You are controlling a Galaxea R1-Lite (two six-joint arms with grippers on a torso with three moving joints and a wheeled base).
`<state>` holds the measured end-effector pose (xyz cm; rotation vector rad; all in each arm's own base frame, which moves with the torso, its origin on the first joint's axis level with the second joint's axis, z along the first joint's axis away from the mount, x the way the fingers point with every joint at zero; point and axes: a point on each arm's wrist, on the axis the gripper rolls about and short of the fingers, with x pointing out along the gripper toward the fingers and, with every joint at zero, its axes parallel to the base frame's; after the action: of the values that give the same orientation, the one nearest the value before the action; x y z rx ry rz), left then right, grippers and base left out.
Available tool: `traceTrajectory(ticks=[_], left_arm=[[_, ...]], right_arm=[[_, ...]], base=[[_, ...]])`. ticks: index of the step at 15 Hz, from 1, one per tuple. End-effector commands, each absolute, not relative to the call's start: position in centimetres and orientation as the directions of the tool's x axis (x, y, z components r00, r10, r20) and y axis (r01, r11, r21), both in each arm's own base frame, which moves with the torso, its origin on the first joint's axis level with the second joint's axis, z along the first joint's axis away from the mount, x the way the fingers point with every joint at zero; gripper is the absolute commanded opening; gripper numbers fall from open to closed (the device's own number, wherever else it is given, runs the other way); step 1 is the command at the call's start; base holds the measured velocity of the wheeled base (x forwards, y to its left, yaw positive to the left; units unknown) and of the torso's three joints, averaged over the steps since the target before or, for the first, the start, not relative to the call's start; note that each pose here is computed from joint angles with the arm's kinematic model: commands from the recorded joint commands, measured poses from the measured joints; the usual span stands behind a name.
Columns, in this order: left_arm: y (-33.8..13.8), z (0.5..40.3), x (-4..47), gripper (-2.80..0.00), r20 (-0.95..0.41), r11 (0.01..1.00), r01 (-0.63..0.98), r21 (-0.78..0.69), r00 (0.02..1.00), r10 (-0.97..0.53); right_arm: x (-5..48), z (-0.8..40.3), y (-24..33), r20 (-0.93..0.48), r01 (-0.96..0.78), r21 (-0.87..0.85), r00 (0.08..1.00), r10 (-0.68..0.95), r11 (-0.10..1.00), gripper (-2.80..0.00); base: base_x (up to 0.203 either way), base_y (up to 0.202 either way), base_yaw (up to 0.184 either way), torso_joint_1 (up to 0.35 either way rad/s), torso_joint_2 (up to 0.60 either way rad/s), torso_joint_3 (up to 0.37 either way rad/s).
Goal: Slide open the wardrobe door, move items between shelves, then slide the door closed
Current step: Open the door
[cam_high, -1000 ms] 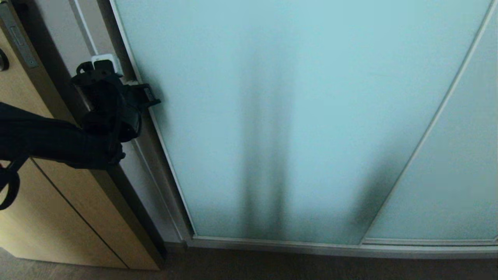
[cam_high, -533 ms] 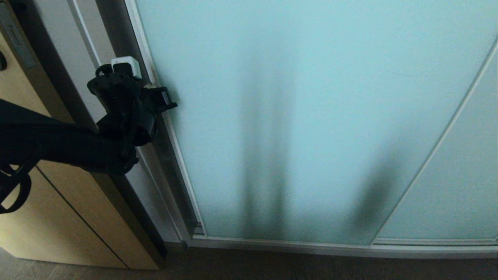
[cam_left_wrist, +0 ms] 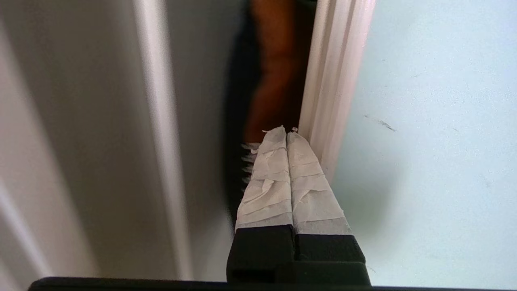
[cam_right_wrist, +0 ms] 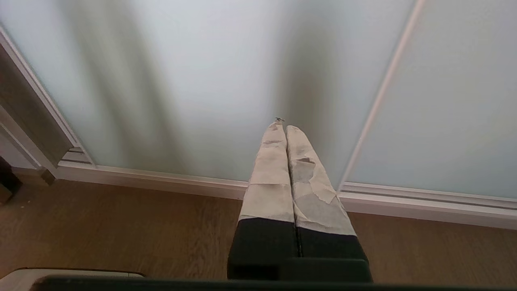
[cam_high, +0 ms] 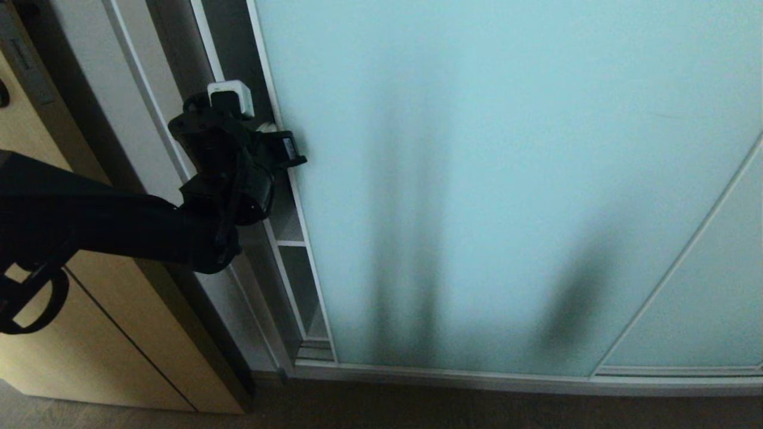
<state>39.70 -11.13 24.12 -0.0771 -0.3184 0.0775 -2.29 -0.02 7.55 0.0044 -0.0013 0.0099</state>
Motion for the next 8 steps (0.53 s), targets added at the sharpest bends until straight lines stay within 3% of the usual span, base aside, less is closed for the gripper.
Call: traceTrajectory(ticks=[1,8], left_arm=[[-12.5,24.2,39.3,-2.8,0.317,0.995,-0.03,-0.091,0.947,0.057],[-20.3,22.1,37.9,-2.8,0.308,0.988,0.133,-0.082,0.946,-0.101]], right_arm=[[-2.3,7.5,0.0,0.002,-0.011,0.005,1.0,0.011,1.0,-2.8],[-2.3,7.5,0.0,0.002,-0.011,0.005,1.0,0.011,1.0,-2.8]], base=[[0.0,0.0,0.0,0.0,0.0,0.0],[0.0,0.0,0.0,0.0,0.0,0.0]])
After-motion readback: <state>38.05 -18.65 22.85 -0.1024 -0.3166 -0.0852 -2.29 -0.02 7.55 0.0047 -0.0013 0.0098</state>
